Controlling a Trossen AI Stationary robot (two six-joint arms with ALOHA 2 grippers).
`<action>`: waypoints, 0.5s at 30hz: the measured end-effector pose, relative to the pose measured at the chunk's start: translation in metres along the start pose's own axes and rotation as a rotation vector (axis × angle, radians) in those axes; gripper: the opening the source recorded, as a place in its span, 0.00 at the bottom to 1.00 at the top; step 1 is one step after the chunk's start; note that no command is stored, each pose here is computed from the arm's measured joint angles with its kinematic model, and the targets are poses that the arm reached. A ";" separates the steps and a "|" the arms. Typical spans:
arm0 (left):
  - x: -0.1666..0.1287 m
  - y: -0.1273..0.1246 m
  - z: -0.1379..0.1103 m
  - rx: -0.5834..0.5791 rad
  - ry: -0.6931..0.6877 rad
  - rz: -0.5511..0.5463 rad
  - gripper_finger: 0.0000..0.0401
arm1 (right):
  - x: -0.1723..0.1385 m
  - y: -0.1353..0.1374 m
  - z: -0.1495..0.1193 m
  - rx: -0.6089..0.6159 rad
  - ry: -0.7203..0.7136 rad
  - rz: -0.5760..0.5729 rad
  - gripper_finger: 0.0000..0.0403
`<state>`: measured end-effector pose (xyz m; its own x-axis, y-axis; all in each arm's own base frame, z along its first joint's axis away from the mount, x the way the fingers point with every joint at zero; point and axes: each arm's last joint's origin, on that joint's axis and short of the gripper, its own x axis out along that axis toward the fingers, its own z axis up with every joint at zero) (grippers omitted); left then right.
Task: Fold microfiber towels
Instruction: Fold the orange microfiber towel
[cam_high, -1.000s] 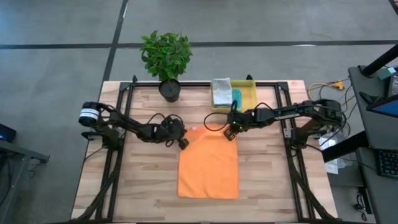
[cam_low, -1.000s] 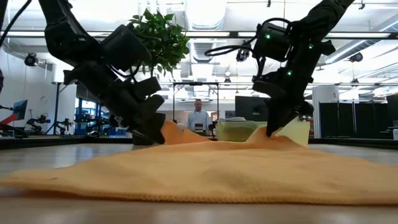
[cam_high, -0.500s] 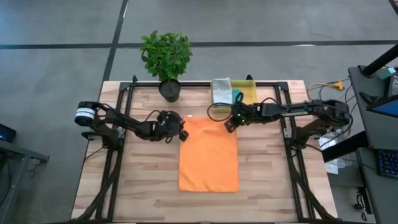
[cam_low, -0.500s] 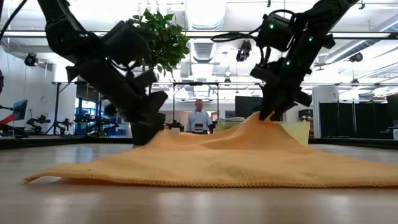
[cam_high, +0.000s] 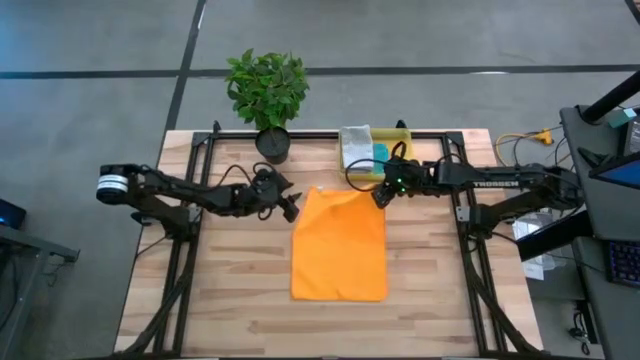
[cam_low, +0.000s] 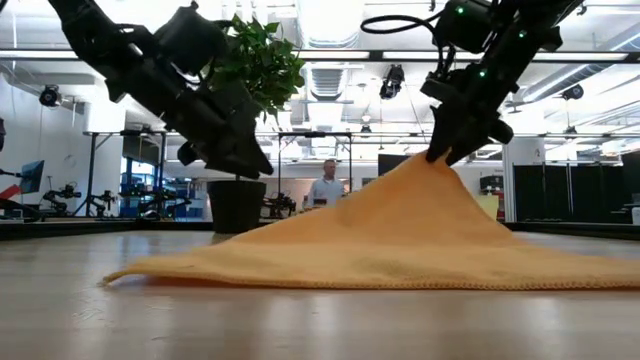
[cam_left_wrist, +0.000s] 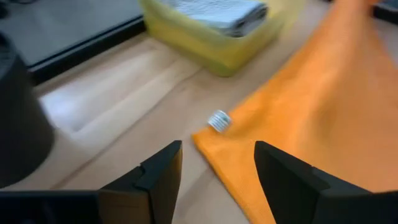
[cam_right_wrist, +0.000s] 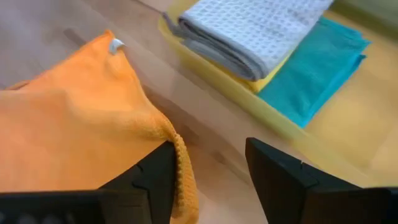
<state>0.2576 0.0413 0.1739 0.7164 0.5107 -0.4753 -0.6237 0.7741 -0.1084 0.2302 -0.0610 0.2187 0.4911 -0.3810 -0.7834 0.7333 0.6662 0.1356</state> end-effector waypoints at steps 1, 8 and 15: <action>-0.001 0.000 0.001 -0.002 0.001 -0.016 0.47 | 0.000 0.000 0.000 -0.002 0.000 -0.001 0.45; 0.011 -0.003 -0.007 0.089 0.048 -0.099 0.41 | 0.012 0.005 -0.004 0.000 0.072 0.046 0.45; 0.047 -0.005 -0.020 0.133 0.066 -0.169 0.12 | 0.026 0.013 -0.010 -0.006 0.119 0.067 0.45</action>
<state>0.2883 0.0548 0.1348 0.7825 0.3476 -0.5167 -0.4469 0.8912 -0.0772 0.2484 -0.0559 0.1939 0.4792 -0.2572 -0.8392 0.6978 0.6915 0.1865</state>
